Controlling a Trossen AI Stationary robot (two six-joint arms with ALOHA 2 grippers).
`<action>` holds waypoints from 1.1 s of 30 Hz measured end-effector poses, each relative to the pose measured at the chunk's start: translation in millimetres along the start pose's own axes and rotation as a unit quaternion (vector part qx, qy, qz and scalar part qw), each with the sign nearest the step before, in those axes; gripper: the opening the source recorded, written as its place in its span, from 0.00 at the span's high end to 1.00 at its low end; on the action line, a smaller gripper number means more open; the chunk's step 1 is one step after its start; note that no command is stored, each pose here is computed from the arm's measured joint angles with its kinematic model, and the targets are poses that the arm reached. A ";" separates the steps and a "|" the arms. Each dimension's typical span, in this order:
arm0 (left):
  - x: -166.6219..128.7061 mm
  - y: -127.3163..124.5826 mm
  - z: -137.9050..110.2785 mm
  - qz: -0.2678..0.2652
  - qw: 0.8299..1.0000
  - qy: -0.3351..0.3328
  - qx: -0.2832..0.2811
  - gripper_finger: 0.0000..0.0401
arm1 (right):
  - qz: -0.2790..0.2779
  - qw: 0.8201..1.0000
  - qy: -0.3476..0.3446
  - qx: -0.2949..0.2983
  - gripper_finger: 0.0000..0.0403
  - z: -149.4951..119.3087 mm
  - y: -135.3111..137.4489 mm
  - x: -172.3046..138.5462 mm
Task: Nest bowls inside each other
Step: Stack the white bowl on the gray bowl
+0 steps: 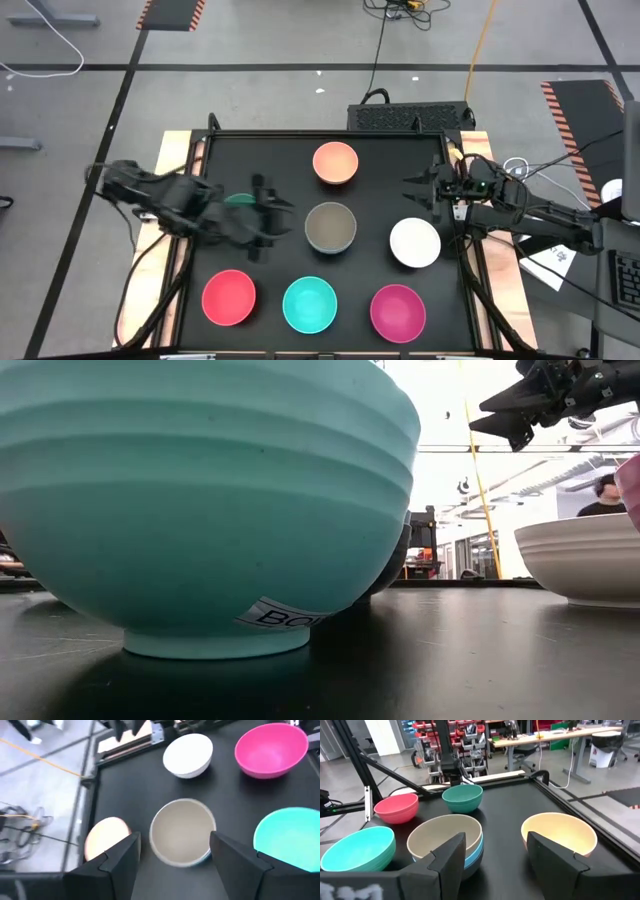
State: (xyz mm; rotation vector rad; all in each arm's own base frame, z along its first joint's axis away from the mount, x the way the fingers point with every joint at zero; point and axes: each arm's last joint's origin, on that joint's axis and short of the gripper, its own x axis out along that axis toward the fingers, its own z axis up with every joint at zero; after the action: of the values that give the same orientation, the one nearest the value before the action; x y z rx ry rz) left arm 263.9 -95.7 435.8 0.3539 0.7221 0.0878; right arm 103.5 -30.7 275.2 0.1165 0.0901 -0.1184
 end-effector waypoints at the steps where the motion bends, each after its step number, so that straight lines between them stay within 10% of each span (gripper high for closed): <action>1: -6.9 -0.1 -8.3 0.004 1.000 -0.005 -0.002 0.41 | 0.000 1.000 -0.003 -0.001 0.49 0.4 0.3 -1.0; 12: -0.5 -27.1 -97.1 -0.086 0.975 -0.201 -0.029 0.44 | 0.001 1.000 -0.016 0.007 0.49 2.4 1.2 -4.4; 33: -20.6 8.2 -256.6 -0.014 0.945 -0.287 -0.156 0.44 | -0.012 1.000 0.009 0.003 0.49 -2.7 0.2 -4.6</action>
State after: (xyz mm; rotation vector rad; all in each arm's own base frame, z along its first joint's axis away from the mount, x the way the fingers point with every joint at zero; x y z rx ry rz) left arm 79.4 -18.6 273.6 0.0527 0.1280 0.0670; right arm 98.7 -29.6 273.0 0.1227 0.1090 -0.1424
